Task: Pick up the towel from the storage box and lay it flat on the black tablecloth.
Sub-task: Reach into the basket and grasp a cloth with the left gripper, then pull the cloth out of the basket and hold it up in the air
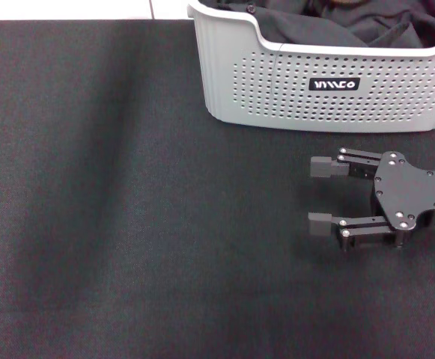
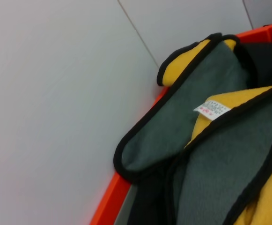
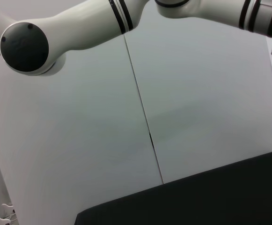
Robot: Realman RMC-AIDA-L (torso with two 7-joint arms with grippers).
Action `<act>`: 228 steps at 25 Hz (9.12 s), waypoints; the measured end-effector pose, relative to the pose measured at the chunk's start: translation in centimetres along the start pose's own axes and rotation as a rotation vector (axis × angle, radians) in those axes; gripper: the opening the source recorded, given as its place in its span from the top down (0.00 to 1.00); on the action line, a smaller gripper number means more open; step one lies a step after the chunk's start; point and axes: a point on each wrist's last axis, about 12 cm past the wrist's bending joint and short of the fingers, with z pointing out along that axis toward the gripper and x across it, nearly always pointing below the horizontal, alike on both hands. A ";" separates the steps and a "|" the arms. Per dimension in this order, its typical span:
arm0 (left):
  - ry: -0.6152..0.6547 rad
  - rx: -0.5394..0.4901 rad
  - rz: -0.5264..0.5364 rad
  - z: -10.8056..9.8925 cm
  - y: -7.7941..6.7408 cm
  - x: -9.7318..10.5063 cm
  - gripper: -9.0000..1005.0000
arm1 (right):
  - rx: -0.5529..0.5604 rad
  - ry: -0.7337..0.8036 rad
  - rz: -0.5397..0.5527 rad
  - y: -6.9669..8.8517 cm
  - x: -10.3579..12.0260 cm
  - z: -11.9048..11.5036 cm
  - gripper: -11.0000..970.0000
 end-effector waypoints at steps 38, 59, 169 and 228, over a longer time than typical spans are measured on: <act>-0.677 -0.090 -0.520 -12.5 0.0 2.4 0.98 | 0.025 -0.058 -0.011 0.3 -0.1 -1.2 0.12; -1.071 0.344 -0.761 -20.9 -4.0 8.5 0.98 | 0.031 -0.089 -0.072 -0.3 -1.5 -1.2 0.12; -0.655 0.638 -0.110 -17.9 -5.8 4.3 0.98 | -0.090 0.149 -0.177 0.4 -3.0 -2.9 0.62; -0.711 0.728 -0.080 -18.5 -7.3 4.4 0.98 | 0.037 0.098 -0.123 -0.3 -2.0 -4.6 0.48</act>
